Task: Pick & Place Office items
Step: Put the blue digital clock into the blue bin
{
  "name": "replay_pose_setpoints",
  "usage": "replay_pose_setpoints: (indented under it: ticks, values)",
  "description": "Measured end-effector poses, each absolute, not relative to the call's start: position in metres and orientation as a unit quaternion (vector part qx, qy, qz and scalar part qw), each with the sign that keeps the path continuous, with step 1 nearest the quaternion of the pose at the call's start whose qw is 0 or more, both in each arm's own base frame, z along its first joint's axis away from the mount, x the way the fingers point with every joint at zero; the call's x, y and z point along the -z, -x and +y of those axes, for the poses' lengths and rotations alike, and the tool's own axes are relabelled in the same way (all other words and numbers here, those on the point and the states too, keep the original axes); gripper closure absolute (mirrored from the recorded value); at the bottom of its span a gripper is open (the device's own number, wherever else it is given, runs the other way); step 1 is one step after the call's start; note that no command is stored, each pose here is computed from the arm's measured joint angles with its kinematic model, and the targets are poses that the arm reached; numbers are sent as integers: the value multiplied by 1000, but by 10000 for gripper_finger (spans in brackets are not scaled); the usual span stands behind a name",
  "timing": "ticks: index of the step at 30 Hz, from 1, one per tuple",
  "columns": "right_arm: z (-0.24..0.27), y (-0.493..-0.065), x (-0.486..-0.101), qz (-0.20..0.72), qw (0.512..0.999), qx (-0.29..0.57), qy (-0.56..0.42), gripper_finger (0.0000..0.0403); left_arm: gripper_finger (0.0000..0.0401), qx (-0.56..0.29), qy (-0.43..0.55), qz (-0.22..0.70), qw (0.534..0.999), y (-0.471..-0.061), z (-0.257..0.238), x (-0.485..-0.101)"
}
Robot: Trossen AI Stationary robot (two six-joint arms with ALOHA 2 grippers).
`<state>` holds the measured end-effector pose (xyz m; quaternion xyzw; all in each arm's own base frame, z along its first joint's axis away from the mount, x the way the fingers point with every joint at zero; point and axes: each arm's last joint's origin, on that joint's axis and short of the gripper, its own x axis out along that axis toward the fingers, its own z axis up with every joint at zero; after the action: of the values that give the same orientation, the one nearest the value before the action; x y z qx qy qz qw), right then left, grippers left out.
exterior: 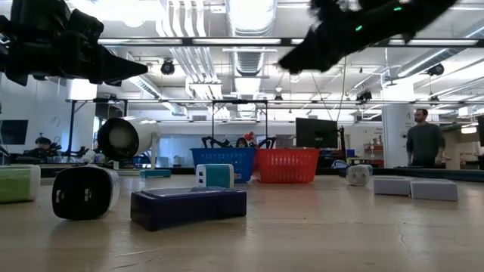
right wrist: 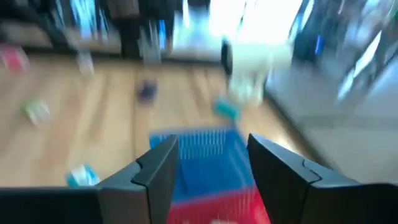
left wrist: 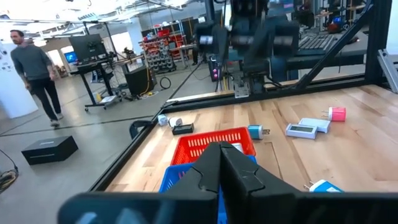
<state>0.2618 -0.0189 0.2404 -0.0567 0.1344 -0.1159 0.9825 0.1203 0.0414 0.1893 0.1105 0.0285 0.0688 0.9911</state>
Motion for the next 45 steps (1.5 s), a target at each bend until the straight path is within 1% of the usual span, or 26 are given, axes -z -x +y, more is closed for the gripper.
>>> replay_pose_setpoints:
  ticks: [3,6,9,11,14,16,17,21,28,34,38,42,45]
  values:
    - [-15,-232,-243,43,991,116,47,228,395,-69,-110,28,991,-120,41,-189]
    - [-14,-204,-239,-6,992,120,27,250,393,-68,-110,28,991,-120,41,-189]
    - [-13,-182,-230,-24,992,118,31,286,392,-69,-111,28,991,-120,41,-189]
    - [-11,-168,-226,-63,993,95,39,314,394,-69,-111,28,991,-120,41,-189]
    - [-9,-151,-223,-145,987,45,46,357,396,-69,-110,28,991,-120,41,-189]
    - [-10,-142,-220,-167,984,41,41,383,396,-69,-110,28,991,-120,41,-189]
    - [-11,-139,-218,-168,984,46,37,388,395,-69,-111,28,991,-120,41,-189]
    - [-15,-132,-212,-169,983,69,26,390,391,-69,-108,28,991,-120,41,-189]
    - [-17,-123,-208,-185,979,78,20,391,396,-69,-107,28,991,-120,41,-189]
    - [-17,-121,-204,-157,983,96,18,391,391,-69,-107,29,991,-120,41,-189]
    - [-17,-120,-206,-168,982,90,19,391,389,-69,-121,29,990,-120,41,-189]
    - [-17,-120,-206,-163,982,93,30,391,391,-71,-159,29,984,-120,42,-190]
    - [-17,-120,-206,-162,982,93,30,391,393,-71,-157,28,985,-120,42,-190]
